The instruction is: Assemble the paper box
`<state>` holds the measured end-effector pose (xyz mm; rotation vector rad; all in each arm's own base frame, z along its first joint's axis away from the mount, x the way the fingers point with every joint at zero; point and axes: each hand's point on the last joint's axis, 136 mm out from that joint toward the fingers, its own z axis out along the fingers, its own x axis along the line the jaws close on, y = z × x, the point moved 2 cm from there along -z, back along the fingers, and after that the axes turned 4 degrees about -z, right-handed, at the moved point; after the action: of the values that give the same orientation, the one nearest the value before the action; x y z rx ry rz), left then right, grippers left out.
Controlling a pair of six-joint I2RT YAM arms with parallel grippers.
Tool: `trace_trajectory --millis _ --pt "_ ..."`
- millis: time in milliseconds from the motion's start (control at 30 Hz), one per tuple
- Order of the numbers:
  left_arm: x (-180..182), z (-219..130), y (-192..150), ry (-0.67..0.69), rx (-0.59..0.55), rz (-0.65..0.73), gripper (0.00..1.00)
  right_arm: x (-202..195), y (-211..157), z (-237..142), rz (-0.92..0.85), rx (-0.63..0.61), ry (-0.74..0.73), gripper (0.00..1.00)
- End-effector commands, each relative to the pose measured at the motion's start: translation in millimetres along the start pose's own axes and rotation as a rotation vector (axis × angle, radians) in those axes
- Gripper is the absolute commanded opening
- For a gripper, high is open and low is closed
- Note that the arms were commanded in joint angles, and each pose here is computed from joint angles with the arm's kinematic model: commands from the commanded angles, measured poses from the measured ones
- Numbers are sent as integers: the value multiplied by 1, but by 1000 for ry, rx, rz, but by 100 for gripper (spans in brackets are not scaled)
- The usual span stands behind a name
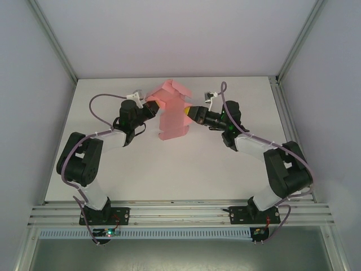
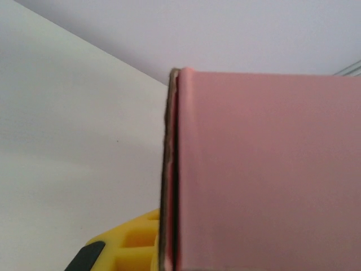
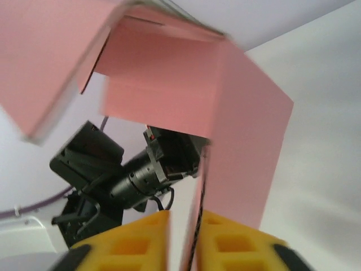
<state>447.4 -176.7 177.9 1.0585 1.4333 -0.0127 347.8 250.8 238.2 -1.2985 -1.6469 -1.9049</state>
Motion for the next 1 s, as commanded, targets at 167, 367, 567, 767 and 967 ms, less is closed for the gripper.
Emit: trace_trajectory --millis 167,367,567,767,967 --pt "-13 -3 1 -88 42 143 0 2 -2 -61 -344 54 -367 66" --pt "-16 -6 -11 -125 103 194 0 2 17 -123 -402 -106 -652 78" --pt "-29 -10 -23 -223 172 246 0 29 44 -127 -526 -97 -623 67" --pt "-29 -11 -25 -217 176 249 0 54 45 -88 -582 10 -385 62" --pt "-29 -12 -23 -203 177 244 0 52 24 -53 -617 144 -296 50"
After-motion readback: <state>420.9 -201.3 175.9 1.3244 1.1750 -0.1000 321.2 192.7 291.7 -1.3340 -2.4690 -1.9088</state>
